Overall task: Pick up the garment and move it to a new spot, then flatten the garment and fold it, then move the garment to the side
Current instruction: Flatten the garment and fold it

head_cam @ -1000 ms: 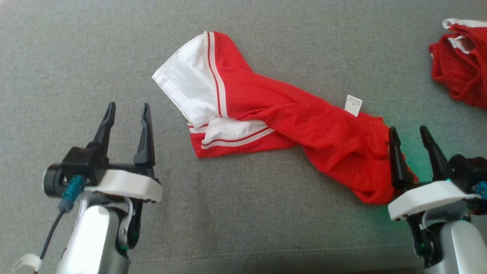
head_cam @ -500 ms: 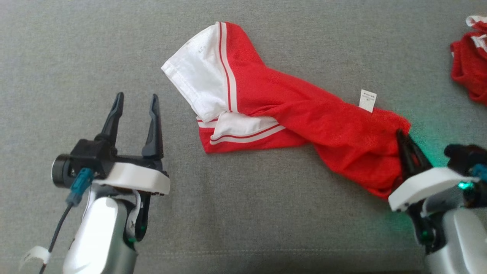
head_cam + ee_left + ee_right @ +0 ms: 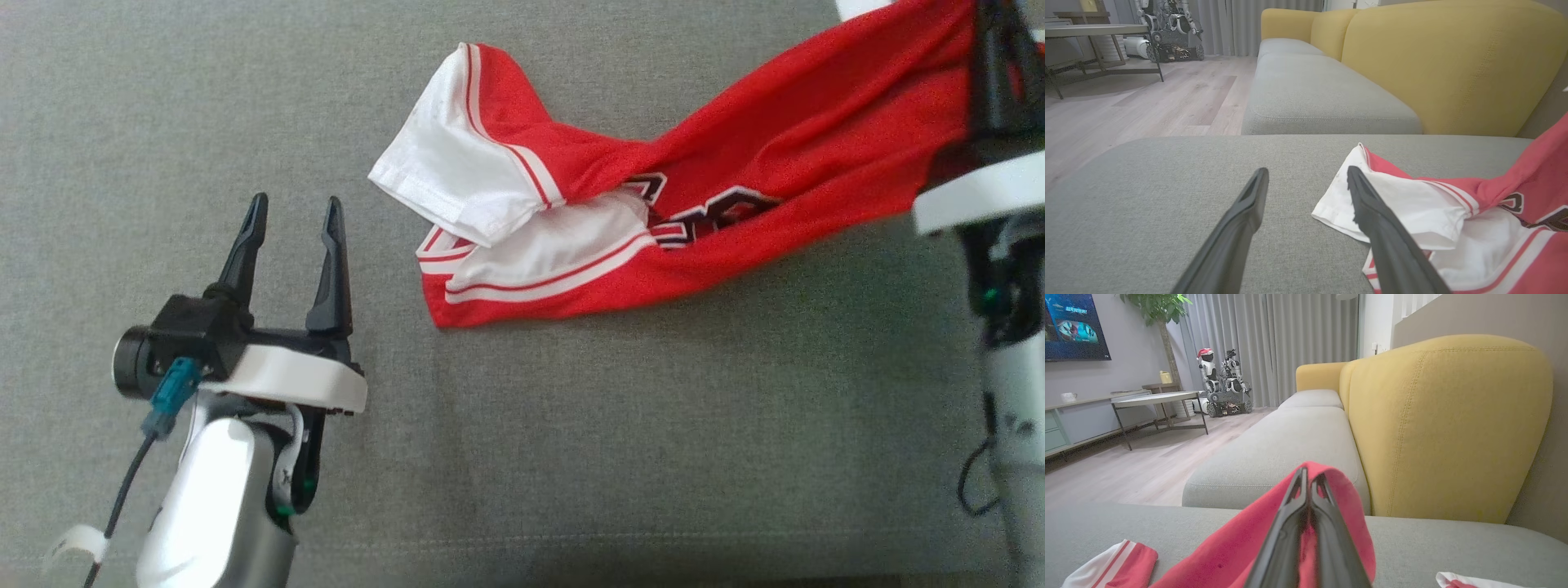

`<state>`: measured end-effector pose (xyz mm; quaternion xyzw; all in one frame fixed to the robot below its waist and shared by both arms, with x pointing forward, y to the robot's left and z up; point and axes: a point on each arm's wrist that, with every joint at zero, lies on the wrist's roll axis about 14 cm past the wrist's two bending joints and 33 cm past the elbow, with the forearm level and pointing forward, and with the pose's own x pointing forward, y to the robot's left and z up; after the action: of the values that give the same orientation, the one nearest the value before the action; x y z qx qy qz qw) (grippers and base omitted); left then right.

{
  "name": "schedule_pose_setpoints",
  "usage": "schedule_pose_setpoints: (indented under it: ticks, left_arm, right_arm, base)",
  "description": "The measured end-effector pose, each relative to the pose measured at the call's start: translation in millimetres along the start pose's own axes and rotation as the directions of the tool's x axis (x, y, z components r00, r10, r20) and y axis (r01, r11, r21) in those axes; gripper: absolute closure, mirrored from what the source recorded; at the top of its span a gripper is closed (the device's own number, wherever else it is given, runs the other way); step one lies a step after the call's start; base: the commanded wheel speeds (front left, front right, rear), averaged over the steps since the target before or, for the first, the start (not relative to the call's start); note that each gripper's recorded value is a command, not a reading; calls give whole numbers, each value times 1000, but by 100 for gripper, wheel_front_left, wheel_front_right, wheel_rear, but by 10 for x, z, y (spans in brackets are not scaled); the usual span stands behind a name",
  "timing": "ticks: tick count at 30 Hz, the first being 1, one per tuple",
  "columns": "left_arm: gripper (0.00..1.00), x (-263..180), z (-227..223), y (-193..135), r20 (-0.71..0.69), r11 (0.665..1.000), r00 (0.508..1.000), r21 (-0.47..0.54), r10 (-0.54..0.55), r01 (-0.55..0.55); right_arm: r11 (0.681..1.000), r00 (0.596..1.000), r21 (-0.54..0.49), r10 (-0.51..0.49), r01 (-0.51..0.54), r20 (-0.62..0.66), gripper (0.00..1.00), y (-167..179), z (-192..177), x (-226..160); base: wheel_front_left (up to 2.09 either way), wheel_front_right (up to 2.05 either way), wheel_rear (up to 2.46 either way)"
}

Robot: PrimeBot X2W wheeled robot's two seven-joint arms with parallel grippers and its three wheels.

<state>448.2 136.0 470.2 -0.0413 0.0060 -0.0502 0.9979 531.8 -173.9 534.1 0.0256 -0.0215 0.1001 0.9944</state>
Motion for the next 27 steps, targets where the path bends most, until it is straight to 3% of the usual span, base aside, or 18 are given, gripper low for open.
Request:
schedule_pose_setpoints:
  ticks: [3,6,7,10,12,22,23,24,25,27]
  left_arm:
    - [0,-9,9,7,6,1000,1000,-1,3,-3]
    - [0,-10,-17,12,-1,1000,1000,-2,5,-5]
    - [0,-10,-17,12,-1,1000,1000,-2,5,-5]
    - [0,7,-49,-5,-8,1000,1000,-11,1,-1]
    - [0,29,-61,-32,-9,1000,1000,-12,-7,7]
    - [0,122,-48,-112,2,999,999,-13,-35,35]
    - [0,123,-47,-114,2,999,999,-13,-36,36]
    - [0,124,-43,-118,3,999,999,-13,-37,37]
    - [0,124,-35,-120,5,999,999,-12,-37,37]
    - [0,122,-16,-125,10,999,999,-11,-38,38]
  right_arm:
    - [1000,993,16,26,-24,-119,100,127,-422,-222]
    - [997,948,76,28,-5,-318,100,261,-1087,-720]
    - [997,948,76,28,-5,-318,100,261,-1087,-720]
    - [992,881,118,19,42,-473,100,346,-1558,-1230]
    - [989,865,131,6,70,-503,100,357,-1646,-1376]
    - [988,872,110,-40,107,-488,100,295,-1614,-1413]
    - [988,868,115,-37,108,-495,91,323,-1639,-1429]
    - [987,867,118,-36,108,-496,50,348,-1656,-1441]
    - [987,866,121,-33,108,-499,0,366,-1669,-1452]
    - [986,869,124,-33,108,-494,0,380,-1663,-1461]
  base:
    - [0,0,0]
    - [0,0,0]
    - [0,0,0]
    - [0,0,0]
    - [0,0,0]
    - [0,0,0]
    - [0,0,0]
    - [0,0,0]
    - [0,0,0]
    - [0,0,0]
